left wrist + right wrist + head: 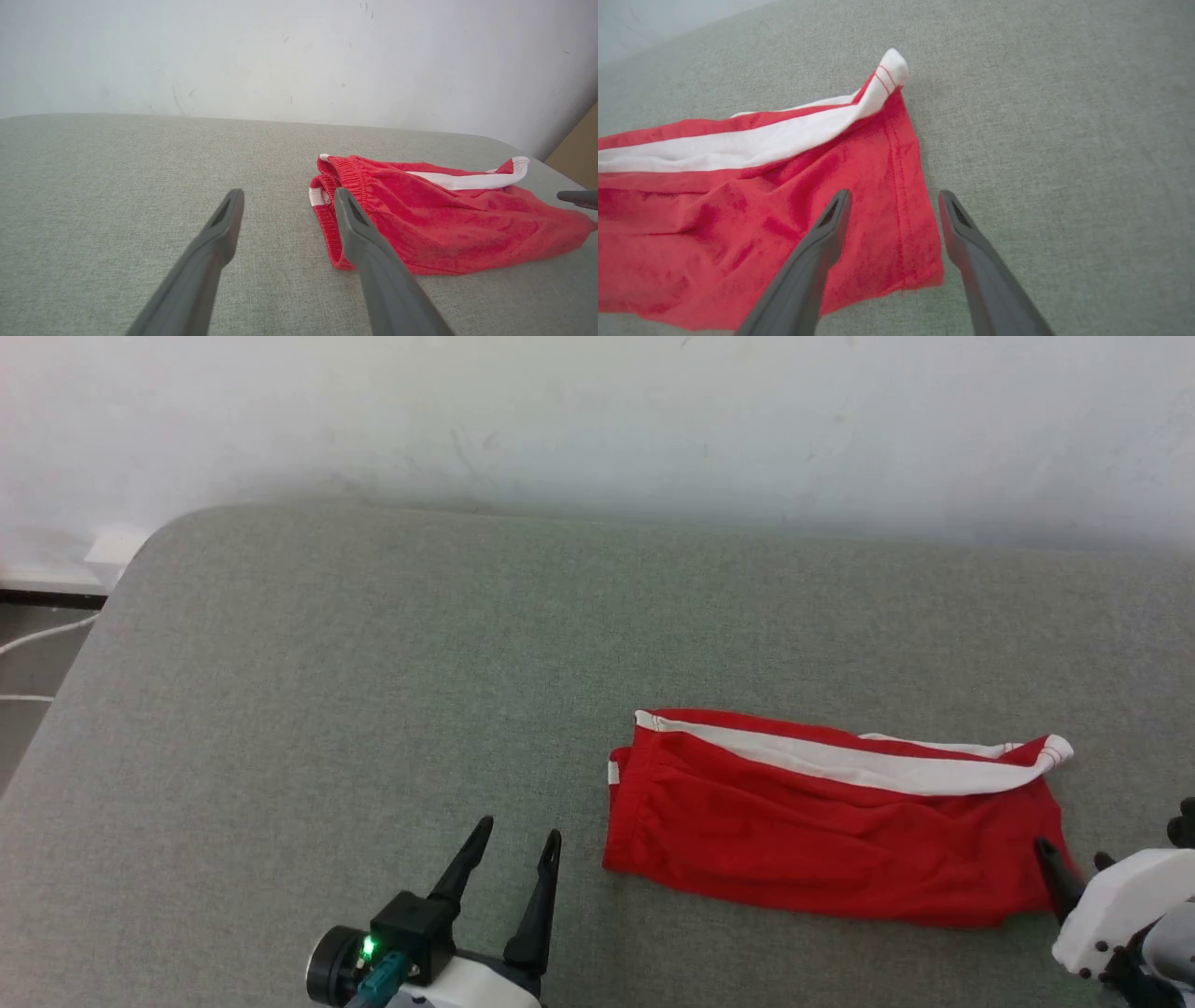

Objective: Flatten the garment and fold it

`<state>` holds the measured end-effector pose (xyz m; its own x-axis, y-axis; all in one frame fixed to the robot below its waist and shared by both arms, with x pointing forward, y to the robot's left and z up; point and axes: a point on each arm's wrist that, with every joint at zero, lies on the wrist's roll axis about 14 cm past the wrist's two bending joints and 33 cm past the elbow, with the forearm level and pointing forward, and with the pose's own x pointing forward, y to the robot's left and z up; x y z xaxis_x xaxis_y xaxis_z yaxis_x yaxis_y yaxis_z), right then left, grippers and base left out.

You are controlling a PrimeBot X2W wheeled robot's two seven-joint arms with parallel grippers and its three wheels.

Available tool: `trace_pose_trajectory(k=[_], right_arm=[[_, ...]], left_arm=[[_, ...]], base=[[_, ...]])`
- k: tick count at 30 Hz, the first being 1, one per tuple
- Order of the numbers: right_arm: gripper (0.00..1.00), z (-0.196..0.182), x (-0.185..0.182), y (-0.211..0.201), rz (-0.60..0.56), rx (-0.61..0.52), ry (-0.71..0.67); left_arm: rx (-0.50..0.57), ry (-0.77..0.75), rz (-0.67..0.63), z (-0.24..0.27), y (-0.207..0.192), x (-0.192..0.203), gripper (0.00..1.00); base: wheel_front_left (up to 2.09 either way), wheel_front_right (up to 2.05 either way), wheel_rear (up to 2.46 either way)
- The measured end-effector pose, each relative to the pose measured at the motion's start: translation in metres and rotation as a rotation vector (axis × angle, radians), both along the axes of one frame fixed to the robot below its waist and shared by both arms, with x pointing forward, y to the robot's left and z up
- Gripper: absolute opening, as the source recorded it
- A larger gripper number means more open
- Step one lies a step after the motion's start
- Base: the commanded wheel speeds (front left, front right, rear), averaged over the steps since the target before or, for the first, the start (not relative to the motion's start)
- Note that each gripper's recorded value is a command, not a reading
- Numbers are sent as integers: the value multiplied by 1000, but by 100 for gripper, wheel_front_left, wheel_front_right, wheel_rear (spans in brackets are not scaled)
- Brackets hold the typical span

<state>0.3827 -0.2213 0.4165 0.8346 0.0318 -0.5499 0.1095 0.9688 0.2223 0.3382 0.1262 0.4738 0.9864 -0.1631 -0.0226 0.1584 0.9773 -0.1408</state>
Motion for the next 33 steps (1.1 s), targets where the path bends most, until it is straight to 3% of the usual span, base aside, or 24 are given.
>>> trace_pose_trajectory(k=[7,17,19,27,33], right_arm=[[100,-29,0,10,54,58,214],[100,-45,5,40,226,62,376],[0,-45,5,46,242,74,375],[0,-36,10,41,218,59,245],[0,-14,16,-13,88,-29,120]], left_arm=[[9,18,4,-6,2,3,100],[25,32,40,-10,15,2,100],[26,33,45,-10,16,1,100],[26,13,44,-4,16,-1,100],[23,-12,34,3,13,-2,100]], base=[[0,0,0],[0,0,0],[0,0,0],[0,0,0],[0,0,0]])
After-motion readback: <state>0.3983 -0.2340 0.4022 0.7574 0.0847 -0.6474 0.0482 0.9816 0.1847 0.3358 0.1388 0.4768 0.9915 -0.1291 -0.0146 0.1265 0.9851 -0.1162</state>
